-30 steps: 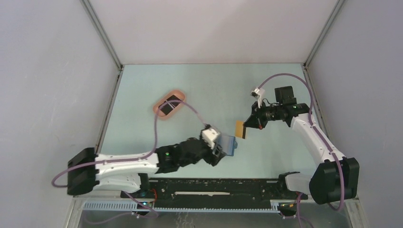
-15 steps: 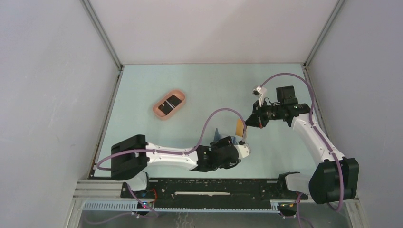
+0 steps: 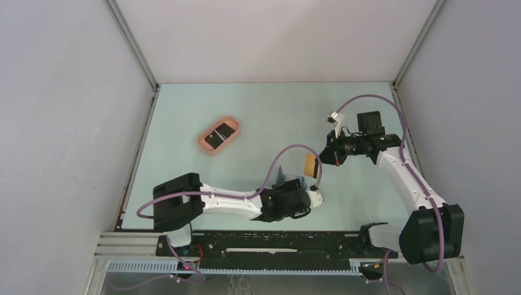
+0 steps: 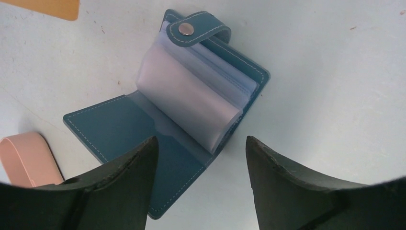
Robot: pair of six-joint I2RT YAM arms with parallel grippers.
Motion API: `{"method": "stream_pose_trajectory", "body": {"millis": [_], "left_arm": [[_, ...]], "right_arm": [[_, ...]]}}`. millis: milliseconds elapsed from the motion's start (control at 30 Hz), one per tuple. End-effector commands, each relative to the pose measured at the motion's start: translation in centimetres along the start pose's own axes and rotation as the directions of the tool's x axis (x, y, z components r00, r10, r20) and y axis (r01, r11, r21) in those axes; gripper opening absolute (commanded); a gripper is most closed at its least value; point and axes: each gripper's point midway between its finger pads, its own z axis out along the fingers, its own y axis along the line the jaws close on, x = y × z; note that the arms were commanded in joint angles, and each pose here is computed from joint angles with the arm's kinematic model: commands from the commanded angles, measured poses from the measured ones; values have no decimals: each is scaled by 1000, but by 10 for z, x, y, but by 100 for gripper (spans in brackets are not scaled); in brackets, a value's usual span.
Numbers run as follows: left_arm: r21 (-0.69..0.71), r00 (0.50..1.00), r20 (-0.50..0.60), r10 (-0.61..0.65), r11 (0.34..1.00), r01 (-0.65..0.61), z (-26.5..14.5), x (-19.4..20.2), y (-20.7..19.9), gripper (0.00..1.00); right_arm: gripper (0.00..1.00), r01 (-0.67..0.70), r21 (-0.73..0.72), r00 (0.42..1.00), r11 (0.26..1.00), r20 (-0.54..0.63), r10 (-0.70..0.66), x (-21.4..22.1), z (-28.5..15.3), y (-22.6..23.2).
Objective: Put the credit cards into the card holder
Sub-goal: Insert the credit card into the card holder.
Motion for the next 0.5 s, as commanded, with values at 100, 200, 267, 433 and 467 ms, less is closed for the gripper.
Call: {"method": "stream_pose_trajectory", "body": {"millis": [100, 200, 267, 433, 467], "left_arm": [[-83, 997, 60, -54, 995, 59, 1, -25, 26, 69], [-106, 993, 86, -84, 990, 93, -3, -27, 33, 61], [-116, 988, 107, -109, 986, 121, -7, -29, 38, 56], [-132, 972, 144, -187, 970, 206, -11, -26, 48, 48], [-133, 968, 145, -205, 965, 224, -10, -24, 49, 46]], "right_arm": [[0, 25, -8, 999, 1000, 39, -25, -9, -5, 6], [0, 27, -9, 999, 1000, 40, -26, -10, -5, 6], [0, 25, -9, 999, 1000, 39, -25, -9, -5, 7], [0, 24, -9, 999, 1000, 38, -24, -9, -5, 7], [0, 25, -10, 999, 1000, 39, -24, -9, -5, 7]]}}
